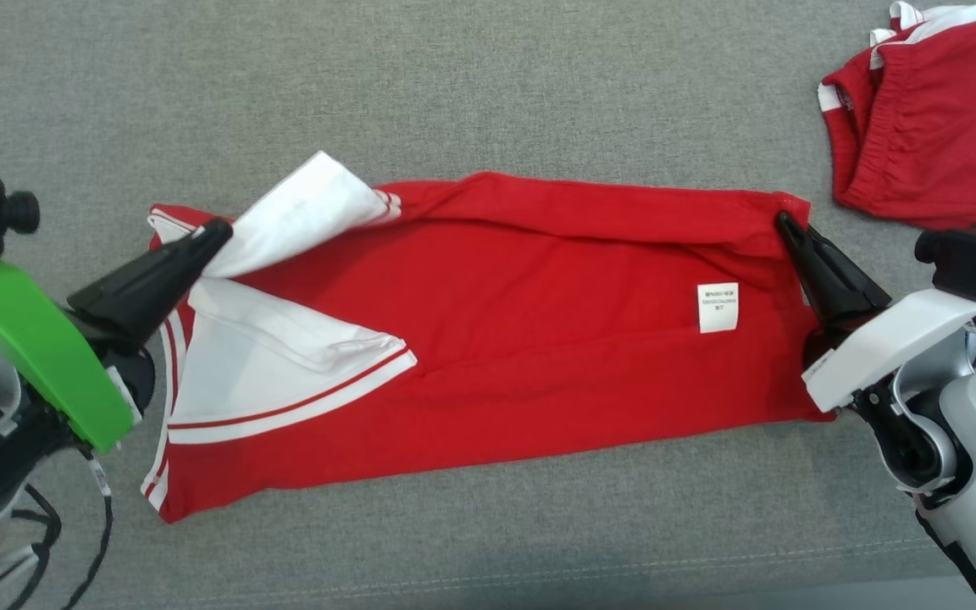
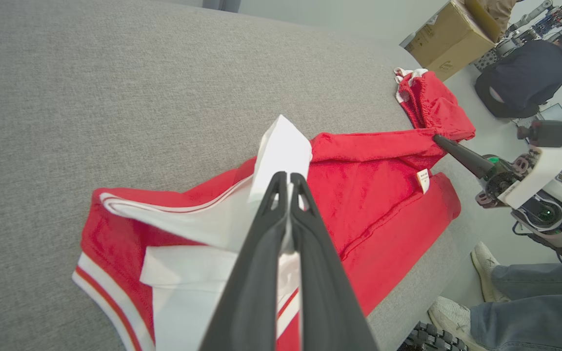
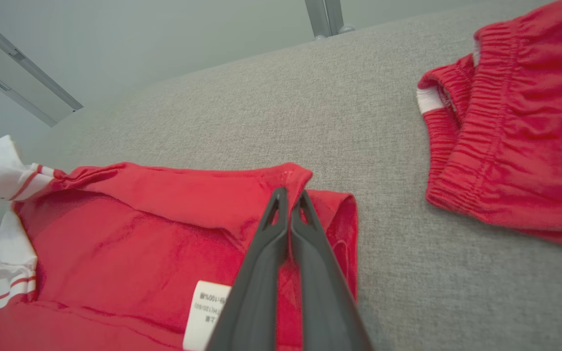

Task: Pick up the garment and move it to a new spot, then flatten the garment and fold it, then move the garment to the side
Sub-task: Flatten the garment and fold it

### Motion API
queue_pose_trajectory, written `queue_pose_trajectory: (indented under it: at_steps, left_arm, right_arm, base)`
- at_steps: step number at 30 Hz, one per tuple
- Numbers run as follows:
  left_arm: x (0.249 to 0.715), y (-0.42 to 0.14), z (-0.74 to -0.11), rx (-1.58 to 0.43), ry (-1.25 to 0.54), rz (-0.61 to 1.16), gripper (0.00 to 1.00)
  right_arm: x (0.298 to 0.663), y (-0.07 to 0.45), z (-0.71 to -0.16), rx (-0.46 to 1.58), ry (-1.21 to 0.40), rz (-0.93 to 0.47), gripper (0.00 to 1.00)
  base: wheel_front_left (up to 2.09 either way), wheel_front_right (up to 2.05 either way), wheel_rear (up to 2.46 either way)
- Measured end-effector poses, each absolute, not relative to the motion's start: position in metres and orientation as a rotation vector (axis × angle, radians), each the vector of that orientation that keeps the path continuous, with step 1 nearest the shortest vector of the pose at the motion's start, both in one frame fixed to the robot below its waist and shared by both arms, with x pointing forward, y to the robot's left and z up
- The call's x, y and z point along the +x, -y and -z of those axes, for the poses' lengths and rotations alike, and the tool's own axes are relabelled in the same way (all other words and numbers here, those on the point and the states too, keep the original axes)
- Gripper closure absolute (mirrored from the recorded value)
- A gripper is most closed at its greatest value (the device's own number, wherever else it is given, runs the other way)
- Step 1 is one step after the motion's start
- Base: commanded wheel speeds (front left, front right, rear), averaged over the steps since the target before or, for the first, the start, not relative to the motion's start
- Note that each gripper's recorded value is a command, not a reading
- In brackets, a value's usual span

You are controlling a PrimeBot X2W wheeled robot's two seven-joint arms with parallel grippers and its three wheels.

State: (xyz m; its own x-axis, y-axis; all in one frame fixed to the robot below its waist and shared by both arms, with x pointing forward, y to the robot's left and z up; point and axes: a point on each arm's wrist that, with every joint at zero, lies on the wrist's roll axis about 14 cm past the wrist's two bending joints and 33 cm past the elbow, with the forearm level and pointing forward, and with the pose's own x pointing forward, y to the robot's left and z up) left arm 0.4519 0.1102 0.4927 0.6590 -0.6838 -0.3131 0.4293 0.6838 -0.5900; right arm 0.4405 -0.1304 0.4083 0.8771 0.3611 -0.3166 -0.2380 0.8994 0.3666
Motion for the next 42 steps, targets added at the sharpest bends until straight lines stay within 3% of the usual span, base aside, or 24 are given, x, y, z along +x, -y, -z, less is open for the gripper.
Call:
queue_pose_trajectory:
  at_steps: [13, 19, 29, 42]
  left_arm:
    - [0.389, -0.092, -0.521, -0.551, -0.516, 0.743, 1.0]
    - [0.367, -0.097, -0.519, -0.598, -0.526, 0.702, 1.0]
    - [0.361, -0.115, -0.502, -0.621, -0.55, 0.589, 1.0]
    - [0.353, -0.12, -0.474, -0.664, -0.618, 0.516, 1.0]
  right_arm:
    - [0.451, 0.141, -0.433, 0.135, -0.31, -0.369, 1.0]
    - [0.439, 0.123, -0.424, 0.055, -0.345, -0.466, 1.0]
    - [0.425, 0.112, -0.43, -0.018, -0.34, -0.565, 1.0]
    - [0.384, 0.122, -0.416, -0.012, -0.434, -0.563, 1.0]
  base:
    - [0.0, 0.0, 0.0]
    - [0.0, 0.0, 0.0]
    - [0.0, 0.0, 0.0]
    - [0.0, 0.0, 0.0]
